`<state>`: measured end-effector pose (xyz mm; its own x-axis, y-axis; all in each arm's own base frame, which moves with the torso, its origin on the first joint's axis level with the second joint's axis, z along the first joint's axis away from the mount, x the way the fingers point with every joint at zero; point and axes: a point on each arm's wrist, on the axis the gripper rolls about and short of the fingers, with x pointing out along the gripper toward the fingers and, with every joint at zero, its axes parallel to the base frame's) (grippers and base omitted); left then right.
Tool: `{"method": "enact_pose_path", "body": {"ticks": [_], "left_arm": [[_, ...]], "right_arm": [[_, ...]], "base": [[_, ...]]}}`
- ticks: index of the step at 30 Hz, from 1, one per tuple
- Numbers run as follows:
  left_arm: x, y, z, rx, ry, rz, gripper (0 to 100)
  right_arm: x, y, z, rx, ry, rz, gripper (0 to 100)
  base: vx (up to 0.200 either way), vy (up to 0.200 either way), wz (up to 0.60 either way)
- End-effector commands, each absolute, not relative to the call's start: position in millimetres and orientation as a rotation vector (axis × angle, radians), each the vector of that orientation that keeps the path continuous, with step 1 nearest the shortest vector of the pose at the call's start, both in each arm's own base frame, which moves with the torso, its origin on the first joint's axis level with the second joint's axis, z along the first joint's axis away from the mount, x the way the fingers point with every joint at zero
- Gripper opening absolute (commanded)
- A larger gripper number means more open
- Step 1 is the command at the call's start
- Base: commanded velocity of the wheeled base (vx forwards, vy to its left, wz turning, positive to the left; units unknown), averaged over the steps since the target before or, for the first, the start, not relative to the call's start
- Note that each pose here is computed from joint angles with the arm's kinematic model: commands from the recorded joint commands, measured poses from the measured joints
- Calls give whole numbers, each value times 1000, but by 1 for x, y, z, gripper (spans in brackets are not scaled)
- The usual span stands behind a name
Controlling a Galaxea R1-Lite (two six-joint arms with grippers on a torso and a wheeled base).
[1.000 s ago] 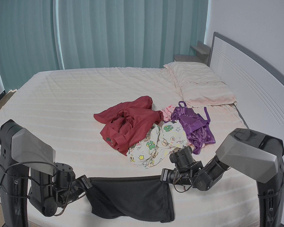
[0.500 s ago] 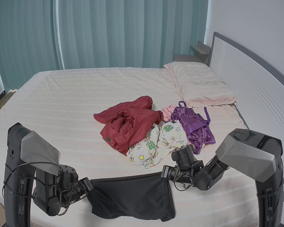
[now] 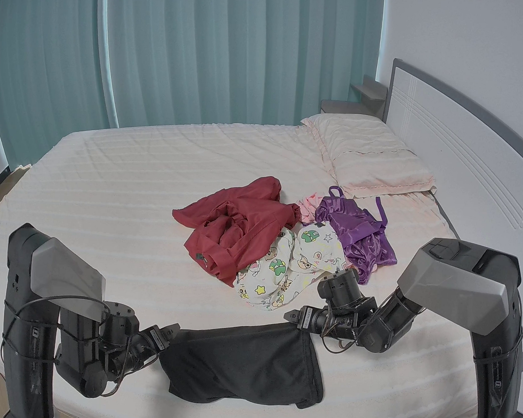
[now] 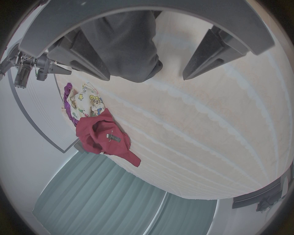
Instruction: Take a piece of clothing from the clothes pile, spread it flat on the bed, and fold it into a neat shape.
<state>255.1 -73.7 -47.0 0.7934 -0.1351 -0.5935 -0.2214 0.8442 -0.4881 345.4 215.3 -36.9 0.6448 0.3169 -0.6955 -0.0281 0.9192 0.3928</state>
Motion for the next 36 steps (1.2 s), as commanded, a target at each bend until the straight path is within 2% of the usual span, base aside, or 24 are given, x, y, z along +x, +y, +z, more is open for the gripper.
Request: {"method": "enact_pose_path", "body": {"ticks": [1,7,11,14,21,26,36], "left_arm": [[237,-70,-20,-598,636,16,100],[223,-70,-24,-661,704,41,100],[216,-69,-29,-638,803,-70,100],[205,-68,-31,-582,876,-162,100],[202,-66,-48,-417,932,-217,100],[212,-70,-59,-275,904,-293,100],[243,-78,-69,-203,798,-519,100]], "right_arm": [[340,201,-18,388,835,184,100],[332,194,-19,383,849,176,100],[330,194,-21,387,832,185,100],[328,194,-22,384,833,187,100],[325,194,-22,374,839,191,100],[323,198,-23,366,844,203,100],[319,201,-24,358,853,211,100]], "base": [[0,0,0],[-200,0,0],[-200,0,0],[-133,0,0],[0,0,0],[0,0,0],[0,0,0]]}}
